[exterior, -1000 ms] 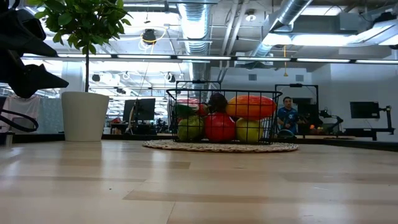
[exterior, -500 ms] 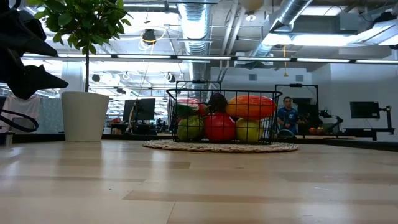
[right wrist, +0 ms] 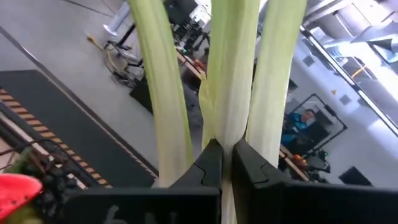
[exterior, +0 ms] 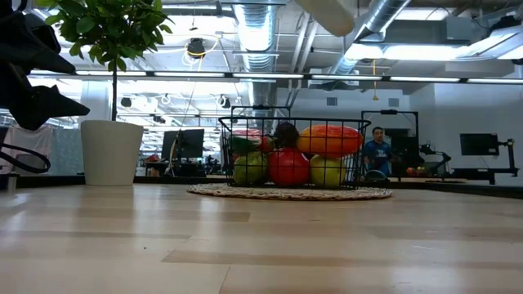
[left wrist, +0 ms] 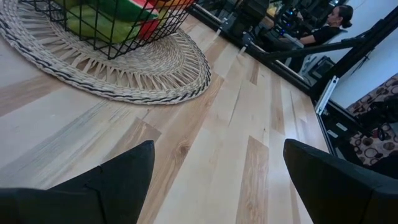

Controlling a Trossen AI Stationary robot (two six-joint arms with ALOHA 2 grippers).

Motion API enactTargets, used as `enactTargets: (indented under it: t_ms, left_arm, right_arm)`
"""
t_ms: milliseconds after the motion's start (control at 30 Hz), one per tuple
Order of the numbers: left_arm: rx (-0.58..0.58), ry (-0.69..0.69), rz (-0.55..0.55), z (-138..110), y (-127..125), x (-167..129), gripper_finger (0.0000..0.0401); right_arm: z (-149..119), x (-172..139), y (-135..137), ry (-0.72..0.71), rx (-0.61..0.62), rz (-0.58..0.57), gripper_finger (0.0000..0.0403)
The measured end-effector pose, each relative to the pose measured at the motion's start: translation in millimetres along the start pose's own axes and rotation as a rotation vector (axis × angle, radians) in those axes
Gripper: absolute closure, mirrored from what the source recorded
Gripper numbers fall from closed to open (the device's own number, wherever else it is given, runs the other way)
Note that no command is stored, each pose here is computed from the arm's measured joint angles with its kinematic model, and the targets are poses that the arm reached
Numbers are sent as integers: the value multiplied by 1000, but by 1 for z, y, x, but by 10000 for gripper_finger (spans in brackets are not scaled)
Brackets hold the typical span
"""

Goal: Build produce basket
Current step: Put the green celery into the black wire basket

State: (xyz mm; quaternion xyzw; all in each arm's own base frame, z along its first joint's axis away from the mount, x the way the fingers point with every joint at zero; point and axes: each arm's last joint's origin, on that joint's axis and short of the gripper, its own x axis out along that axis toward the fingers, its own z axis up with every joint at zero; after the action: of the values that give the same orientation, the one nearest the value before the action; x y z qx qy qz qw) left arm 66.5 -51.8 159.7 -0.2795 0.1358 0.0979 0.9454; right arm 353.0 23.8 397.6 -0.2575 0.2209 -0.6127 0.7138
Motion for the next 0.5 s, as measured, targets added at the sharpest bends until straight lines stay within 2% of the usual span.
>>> enactTargets:
  t_ms: [167,300,400,500]
  left_arm:
    - [0,0,0,0,0,0,60]
    - [5,0,0,0,0,0,60]
    - [9,0,0,0,0,0,60]
    - [15,0,0,0,0,0,60]
  right_arm:
    - [-9,24,8,-21,28,53,386]
    - [-24,46,16,-5,65,165,383]
    - [-42,65,19,74,98,264,381]
    - [-57,83,18,179,138,294,381]
